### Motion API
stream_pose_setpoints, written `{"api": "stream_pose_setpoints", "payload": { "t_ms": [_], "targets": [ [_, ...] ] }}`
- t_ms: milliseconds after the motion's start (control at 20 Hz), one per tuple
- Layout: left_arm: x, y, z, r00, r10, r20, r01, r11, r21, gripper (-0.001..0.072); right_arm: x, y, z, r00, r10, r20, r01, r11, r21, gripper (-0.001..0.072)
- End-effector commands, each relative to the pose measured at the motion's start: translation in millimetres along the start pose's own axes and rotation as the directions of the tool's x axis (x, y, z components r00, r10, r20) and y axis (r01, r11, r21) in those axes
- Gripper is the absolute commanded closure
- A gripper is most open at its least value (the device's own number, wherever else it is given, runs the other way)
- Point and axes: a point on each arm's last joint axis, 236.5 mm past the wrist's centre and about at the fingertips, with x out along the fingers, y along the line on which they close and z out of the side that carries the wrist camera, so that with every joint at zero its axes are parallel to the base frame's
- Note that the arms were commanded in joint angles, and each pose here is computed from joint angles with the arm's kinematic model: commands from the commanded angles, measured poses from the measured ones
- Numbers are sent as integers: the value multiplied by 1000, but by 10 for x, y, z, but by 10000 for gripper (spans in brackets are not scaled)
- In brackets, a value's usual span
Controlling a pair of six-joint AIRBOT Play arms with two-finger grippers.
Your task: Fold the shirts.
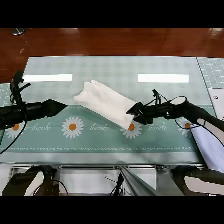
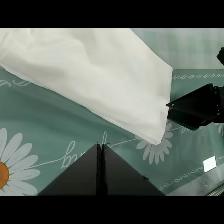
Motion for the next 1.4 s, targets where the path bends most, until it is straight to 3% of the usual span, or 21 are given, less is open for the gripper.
{"api": "stream_pose_setpoints", "payload": {
  "t_ms": [0,50,100,150,300,400,500,700,1000,1200,1350],
  "targets": [
    [2,2,-1,1000,0,-1,0,1000,0,690,261,131,43,999,-20,-39,19,999,-39,164],
    [2,2,-1,1000,0,-1,0,1000,0,690,307,183,27,999,-22,-49,19,998,-63,308],
    [2,2,-1,1000,0,-1,0,1000,-1,690,327,263,17,998,-21,-55,14,992,-129,586],
    [2,2,-1,1000,0,-1,0,1000,0,690,317,387,11,998,-10,-64,-3,979,-202,686],
    [2,2,-4,1000,0,-2,0,1000,0,690,70,855,120,996,-29,-85,-4,929,-370,687],
    [1,0,-8,1000,-1,-4,1,1000,0,690,-294,1250,376,996,-83,16,81,872,-483,687],
    [1,-3,-14,1000,-2,-6,2,1000,-1,690,-800,1811,600,986,-49,157,132,804,-580,687],
    [-2,-35,-107,999,-15,-46,15,1000,0,689,-1822,2290,776,950,-56,308,244,749,-616,688],
    [-4,-48,-142,998,-21,-60,21,1000,2,689,-3154,1985,755,890,-99,445,322,827,-461,688],
    [-4,-48,-143,998,-21,-61,21,1000,2,690,-3990,1328,602,826,-216,521,380,896,-231,688],
    [-4,-48,-142,998,-21,-60,21,1000,2,689,-4504,825,375,751,-326,574,423,906,-39,688]
  ]
}}
